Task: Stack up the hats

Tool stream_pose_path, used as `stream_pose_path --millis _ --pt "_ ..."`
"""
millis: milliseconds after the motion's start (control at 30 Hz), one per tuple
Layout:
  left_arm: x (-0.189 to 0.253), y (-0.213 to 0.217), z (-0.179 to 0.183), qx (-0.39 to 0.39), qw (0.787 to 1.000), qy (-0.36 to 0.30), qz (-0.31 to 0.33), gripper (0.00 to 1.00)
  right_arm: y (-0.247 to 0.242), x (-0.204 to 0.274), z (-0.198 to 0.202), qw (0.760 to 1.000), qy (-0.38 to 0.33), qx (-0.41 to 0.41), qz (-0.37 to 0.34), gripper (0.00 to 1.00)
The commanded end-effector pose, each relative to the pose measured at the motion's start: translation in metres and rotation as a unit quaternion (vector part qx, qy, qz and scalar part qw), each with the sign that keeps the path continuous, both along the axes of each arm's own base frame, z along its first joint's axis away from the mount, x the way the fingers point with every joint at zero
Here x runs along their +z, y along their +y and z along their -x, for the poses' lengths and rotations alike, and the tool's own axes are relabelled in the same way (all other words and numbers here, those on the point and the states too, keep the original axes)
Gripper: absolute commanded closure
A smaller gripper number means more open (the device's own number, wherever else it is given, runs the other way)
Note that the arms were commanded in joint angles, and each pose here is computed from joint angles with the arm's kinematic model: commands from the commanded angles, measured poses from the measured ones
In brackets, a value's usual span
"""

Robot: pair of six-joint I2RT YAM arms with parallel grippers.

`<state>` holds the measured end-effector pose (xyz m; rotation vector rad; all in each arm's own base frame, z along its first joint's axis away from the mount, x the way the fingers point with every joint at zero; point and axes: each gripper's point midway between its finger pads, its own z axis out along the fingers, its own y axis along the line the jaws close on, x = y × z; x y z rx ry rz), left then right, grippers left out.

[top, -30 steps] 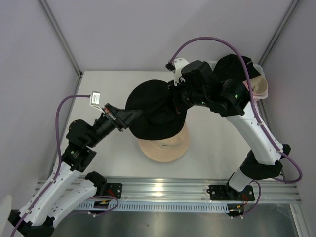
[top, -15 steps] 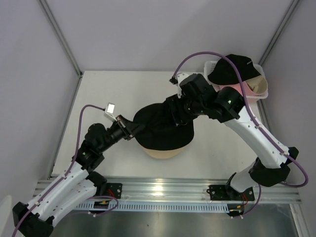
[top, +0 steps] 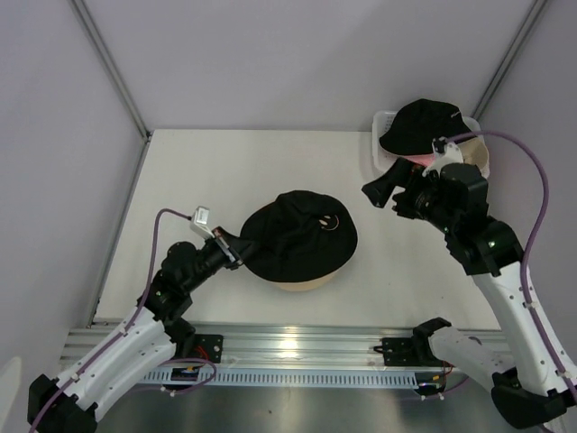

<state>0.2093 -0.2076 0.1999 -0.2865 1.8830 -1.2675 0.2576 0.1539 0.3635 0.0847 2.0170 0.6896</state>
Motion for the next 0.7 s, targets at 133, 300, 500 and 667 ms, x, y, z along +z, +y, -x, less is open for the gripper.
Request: stream_pose_path --millis 133,300,500,667 --pt "-0.006 0.009 -0.001 0.013 0.999 -0.029 -0.030 0.99 0.013 -0.080 -0.012 0.975 0.075 -0.031 -0.206 0.05" --pt "-0.014 0.005 -0.001 0.005 1.000 -0.010 -0.029 0.99 0.011 -0.116 -0.003 0.970 0.092 -0.042 -0.220 0.19" --pt "-0.020 0.004 -0.001 0.009 1.000 0.003 -0.014 0.99 0.025 -0.107 0.000 0.949 0.041 -0.011 -0.313 0.27" --pt "-0.012 0.012 0.000 0.026 1.000 -0.009 -0.008 0.99 0.037 -0.115 0.007 0.932 0.043 0.005 -0.360 0.32"
